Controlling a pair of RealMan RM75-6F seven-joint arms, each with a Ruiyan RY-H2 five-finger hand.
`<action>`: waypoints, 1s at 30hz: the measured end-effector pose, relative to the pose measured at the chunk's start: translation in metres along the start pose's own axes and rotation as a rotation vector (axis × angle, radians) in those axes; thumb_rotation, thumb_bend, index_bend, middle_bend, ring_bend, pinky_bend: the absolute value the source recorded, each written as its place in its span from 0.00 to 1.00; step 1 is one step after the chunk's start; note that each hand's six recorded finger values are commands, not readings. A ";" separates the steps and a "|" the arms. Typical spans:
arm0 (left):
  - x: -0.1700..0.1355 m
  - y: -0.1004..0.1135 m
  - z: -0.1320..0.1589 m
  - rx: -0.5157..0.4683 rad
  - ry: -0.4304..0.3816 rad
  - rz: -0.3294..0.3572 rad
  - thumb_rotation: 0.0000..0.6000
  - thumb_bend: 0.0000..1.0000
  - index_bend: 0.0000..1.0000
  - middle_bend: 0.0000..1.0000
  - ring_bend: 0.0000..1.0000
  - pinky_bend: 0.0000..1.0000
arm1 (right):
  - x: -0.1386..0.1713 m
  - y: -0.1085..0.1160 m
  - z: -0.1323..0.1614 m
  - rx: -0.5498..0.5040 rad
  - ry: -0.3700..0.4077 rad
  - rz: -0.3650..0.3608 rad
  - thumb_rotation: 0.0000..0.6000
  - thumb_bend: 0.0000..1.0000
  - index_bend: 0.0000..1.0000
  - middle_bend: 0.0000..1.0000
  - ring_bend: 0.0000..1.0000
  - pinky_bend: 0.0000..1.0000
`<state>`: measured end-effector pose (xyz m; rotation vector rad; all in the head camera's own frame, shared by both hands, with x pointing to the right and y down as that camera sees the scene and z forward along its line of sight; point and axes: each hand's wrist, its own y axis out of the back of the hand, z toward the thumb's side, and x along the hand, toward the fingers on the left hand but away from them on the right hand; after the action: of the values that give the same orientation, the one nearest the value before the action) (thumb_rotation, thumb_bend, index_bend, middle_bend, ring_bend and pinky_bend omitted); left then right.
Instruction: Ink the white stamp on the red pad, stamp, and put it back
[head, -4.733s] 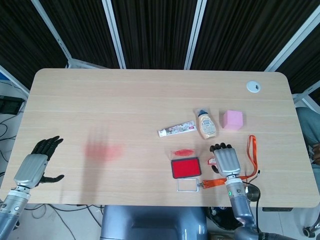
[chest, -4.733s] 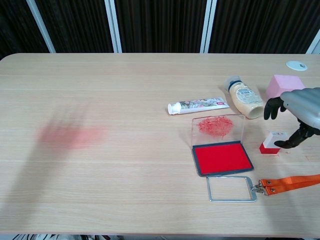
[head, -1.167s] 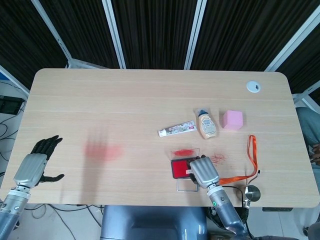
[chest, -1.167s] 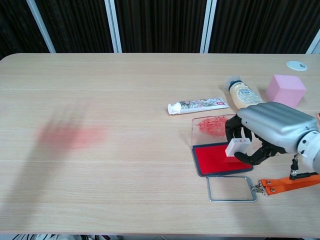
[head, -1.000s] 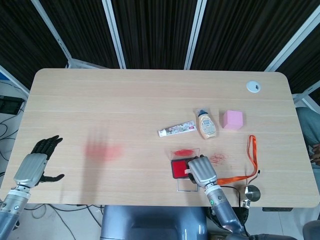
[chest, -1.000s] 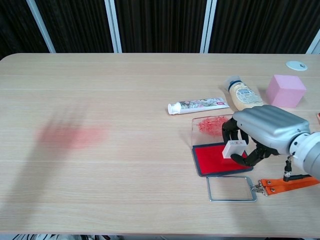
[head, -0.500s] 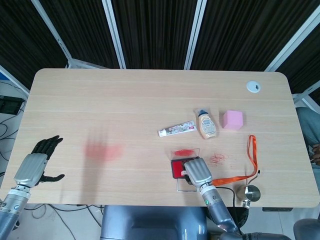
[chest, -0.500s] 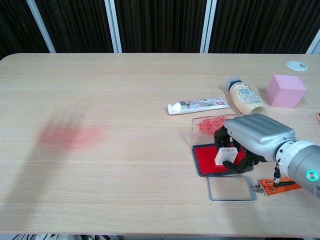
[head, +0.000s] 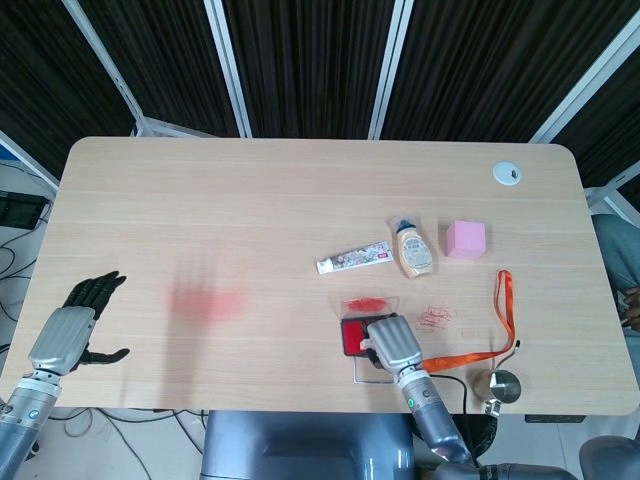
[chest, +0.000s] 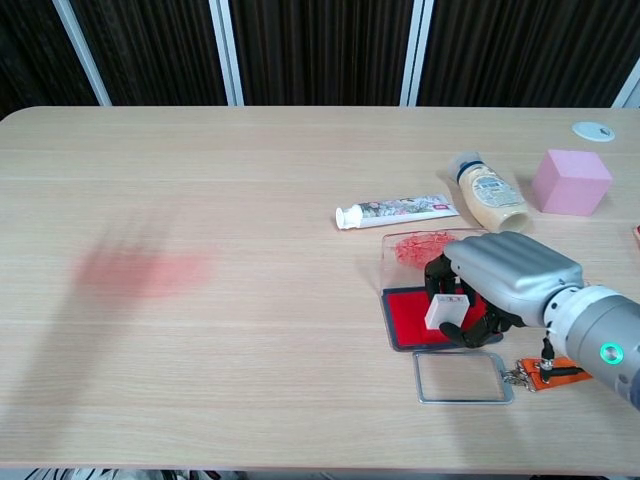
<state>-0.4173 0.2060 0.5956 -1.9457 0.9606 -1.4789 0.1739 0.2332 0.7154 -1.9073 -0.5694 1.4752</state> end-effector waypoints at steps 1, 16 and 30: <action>0.000 0.000 0.000 0.000 0.000 0.000 1.00 0.01 0.00 0.00 0.00 0.00 | 0.000 0.000 0.000 0.000 -0.002 0.000 1.00 0.58 0.75 0.66 0.51 0.46; 0.000 0.000 0.000 0.000 0.000 0.000 1.00 0.01 0.00 0.00 0.00 0.00 | -0.001 0.019 0.004 -0.022 0.001 -0.050 1.00 0.60 0.75 0.66 0.51 0.46; 0.000 0.000 0.000 -0.003 0.003 -0.003 1.00 0.01 0.00 0.00 0.00 0.00 | -0.009 0.012 -0.008 -0.034 -0.047 -0.042 1.00 0.60 0.75 0.66 0.51 0.46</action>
<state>-0.4172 0.2060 0.5961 -1.9489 0.9618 -1.4832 0.1791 0.2172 0.7140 -1.8799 -0.6565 1.4952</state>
